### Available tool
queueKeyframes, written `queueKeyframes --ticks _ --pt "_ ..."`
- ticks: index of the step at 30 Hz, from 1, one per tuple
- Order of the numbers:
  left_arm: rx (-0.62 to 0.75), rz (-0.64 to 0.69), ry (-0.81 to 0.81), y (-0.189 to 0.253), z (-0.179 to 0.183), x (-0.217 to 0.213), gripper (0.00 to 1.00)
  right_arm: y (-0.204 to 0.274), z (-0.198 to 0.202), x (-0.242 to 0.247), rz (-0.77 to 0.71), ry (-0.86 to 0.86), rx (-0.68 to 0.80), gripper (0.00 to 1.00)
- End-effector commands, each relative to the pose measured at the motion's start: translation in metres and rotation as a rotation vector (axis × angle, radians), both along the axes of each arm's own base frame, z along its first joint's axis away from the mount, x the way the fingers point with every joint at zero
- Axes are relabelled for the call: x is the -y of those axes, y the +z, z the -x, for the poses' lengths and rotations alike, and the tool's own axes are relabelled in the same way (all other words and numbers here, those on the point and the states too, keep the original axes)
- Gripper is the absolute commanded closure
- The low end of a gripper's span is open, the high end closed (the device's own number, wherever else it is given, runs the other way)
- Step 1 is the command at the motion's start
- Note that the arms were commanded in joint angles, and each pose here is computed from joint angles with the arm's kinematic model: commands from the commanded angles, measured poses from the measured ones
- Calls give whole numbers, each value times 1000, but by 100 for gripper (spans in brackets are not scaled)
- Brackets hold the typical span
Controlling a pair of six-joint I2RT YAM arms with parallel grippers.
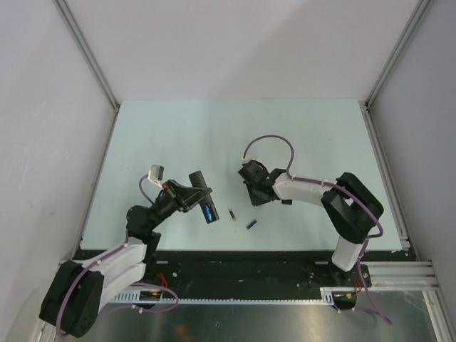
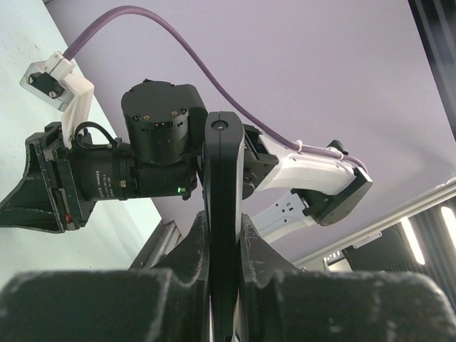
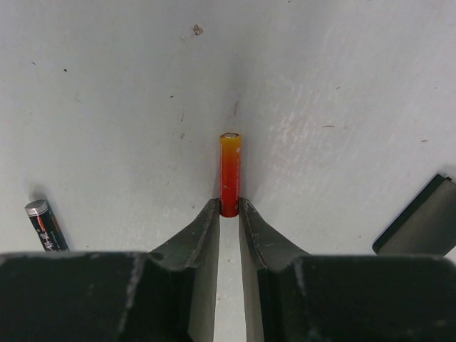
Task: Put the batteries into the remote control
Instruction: Pick up the battery from the center of the board.
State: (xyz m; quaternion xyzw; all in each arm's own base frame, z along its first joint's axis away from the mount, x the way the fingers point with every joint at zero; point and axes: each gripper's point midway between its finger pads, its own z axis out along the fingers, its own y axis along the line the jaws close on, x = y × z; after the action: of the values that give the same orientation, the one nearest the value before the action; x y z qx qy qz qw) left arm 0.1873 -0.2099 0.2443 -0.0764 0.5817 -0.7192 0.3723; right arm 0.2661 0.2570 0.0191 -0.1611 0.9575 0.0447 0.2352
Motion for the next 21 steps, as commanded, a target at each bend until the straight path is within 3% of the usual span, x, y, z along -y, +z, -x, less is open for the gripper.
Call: queueKeyframes --ticks 1,5,9,16,21 --pt "-58 -41 12 -39 10 -6 100 -4 9 9 29 0 -47 80" --pt "-55 -39 10 -38 10 -5 100 -7 8 8 21 -2 -53 80" --pt "-58 -40 11 -39 10 -6 100 -7 5 8 18 0 -50 68" --pt "-58 -41 12 -39 10 -6 100 -6 2 8 17 6 -50 69" --pt "-58 -40 10 -39 11 -6 100 -11 3 5 9 14 -69 75"
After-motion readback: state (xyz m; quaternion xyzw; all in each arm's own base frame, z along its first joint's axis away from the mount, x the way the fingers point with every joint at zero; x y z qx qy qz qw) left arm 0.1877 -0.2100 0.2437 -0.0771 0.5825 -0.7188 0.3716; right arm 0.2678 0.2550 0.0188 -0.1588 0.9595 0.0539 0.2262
